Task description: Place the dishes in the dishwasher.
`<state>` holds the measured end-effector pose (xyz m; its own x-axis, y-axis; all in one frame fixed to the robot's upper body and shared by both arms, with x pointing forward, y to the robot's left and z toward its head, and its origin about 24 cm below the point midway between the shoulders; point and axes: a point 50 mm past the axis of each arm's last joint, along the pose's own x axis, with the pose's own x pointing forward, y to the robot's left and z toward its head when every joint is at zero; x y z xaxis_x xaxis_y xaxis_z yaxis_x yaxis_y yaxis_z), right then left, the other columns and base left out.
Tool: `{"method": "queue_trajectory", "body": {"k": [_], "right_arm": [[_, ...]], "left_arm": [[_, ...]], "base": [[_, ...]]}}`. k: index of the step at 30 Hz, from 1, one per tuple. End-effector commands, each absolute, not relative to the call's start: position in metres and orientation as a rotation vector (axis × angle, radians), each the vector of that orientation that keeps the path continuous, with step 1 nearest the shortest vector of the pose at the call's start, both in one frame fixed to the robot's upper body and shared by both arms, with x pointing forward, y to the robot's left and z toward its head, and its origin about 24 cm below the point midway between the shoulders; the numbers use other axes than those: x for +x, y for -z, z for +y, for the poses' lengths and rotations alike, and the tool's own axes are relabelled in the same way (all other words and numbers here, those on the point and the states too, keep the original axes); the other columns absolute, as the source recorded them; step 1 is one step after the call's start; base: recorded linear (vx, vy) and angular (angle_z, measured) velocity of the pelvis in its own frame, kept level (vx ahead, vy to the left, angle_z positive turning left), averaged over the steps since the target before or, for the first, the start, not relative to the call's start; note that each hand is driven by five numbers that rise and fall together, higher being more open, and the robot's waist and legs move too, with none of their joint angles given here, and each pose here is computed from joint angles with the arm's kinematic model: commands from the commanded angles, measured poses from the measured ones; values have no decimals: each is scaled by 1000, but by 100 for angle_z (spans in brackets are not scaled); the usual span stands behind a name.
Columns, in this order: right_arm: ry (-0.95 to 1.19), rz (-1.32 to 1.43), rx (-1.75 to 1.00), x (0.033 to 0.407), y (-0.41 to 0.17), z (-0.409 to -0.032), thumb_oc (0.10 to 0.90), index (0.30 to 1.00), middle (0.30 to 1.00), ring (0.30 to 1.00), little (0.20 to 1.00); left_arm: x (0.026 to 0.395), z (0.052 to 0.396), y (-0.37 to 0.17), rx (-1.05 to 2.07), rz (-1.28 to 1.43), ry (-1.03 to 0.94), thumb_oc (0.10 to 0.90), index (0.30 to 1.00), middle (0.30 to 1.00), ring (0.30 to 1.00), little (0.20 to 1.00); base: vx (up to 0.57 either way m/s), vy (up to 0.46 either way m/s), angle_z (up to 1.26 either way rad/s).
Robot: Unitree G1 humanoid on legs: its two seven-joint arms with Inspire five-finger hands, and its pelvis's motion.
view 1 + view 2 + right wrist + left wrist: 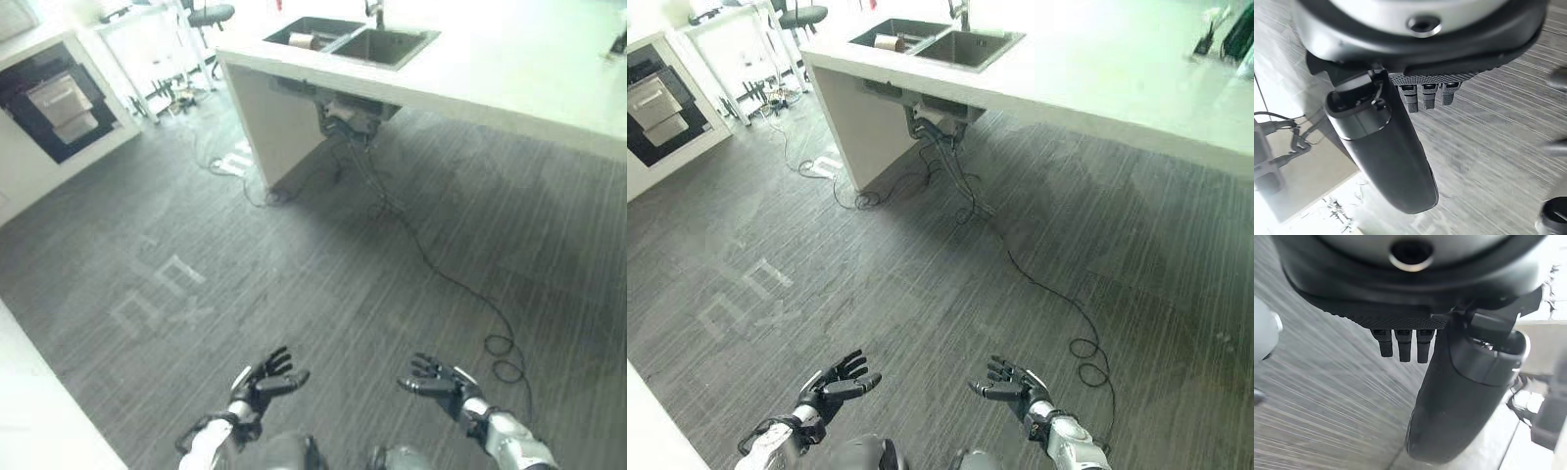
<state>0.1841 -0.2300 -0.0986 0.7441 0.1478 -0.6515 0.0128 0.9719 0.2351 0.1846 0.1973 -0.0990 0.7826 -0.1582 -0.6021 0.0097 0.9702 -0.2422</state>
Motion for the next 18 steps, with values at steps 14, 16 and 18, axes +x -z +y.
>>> {"method": "queue_trajectory", "body": {"k": [14,16,18], "right_arm": [[56,607,273,190,94,-227,800,900,900,900,900],[105,600,299,188,95,-233,800,900,900,900,900],[129,583,323,188,94,-235,800,900,900,900,900]], "left_arm": [[210,207,69,-211,515,84,800,900,900,900,900],[212,212,68,-173,520,97,800,900,900,900,900],[212,213,68,-143,528,111,800,900,900,900,900]], "base": [[329,253,1],[271,396,8],[214,339,47]]}}
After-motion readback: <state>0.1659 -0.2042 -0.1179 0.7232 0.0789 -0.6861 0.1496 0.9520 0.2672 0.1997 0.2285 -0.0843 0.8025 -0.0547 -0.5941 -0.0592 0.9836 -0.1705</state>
